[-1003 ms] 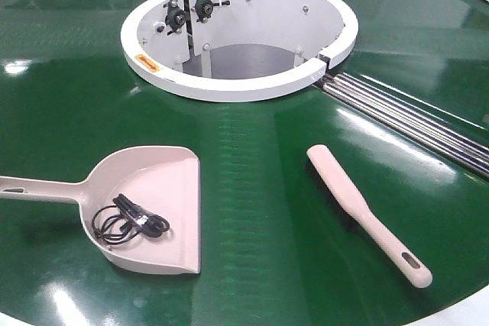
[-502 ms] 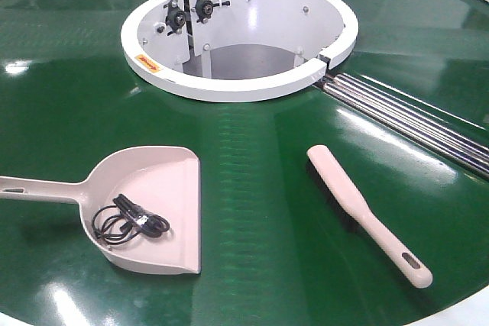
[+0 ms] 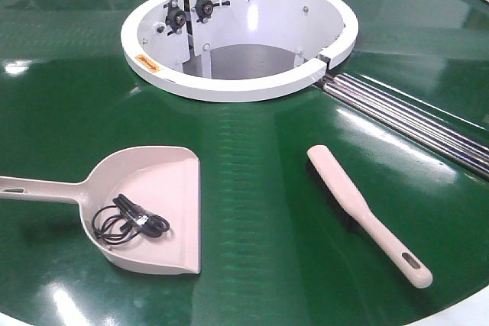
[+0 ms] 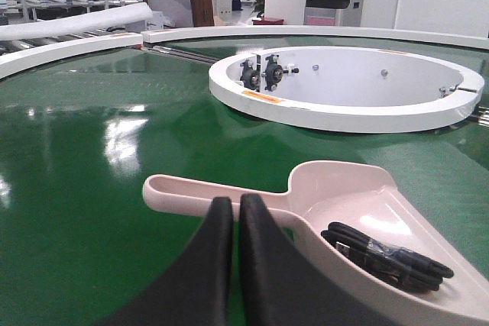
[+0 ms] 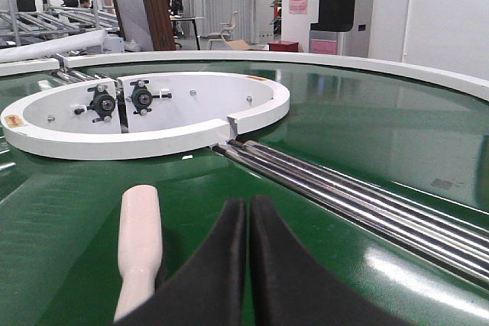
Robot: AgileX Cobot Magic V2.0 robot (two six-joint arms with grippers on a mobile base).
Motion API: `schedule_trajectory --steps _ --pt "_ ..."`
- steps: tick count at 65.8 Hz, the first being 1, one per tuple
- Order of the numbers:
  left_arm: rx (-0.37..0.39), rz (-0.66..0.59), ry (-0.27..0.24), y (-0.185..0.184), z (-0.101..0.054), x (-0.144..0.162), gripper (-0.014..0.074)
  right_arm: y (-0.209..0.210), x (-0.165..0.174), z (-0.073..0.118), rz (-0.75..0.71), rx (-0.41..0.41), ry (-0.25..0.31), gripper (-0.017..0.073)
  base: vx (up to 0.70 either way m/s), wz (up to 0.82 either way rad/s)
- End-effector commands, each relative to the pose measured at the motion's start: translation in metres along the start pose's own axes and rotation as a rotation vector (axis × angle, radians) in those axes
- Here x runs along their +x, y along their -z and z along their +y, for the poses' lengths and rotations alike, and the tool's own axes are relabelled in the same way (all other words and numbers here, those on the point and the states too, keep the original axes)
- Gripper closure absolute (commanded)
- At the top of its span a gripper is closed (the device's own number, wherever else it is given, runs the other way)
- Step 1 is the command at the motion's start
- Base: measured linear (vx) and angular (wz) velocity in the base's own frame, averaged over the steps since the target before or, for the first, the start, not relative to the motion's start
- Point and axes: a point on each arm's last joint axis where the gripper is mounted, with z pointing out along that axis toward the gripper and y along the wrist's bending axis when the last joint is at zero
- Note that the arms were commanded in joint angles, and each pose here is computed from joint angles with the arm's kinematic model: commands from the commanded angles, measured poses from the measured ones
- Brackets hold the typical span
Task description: Clean and inspect green conveyor with broom and dustpan
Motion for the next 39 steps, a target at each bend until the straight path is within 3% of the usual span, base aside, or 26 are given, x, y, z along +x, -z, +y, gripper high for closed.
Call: schedule_trajectory --steps 1,39 --pt "0.001 -0.077 0.014 0.0007 -0.0001 -0.0040 0.0600 0.0009 -0.0055 0.0004 -0.074 -0.002 0.014 0.0568 0.00 0.00" --pt "0.001 -0.077 0.014 0.0007 -0.0001 -0.0040 0.0600 0.0009 -0.0055 0.0004 -0.074 -0.002 0.014 0.0568 0.00 0.00"
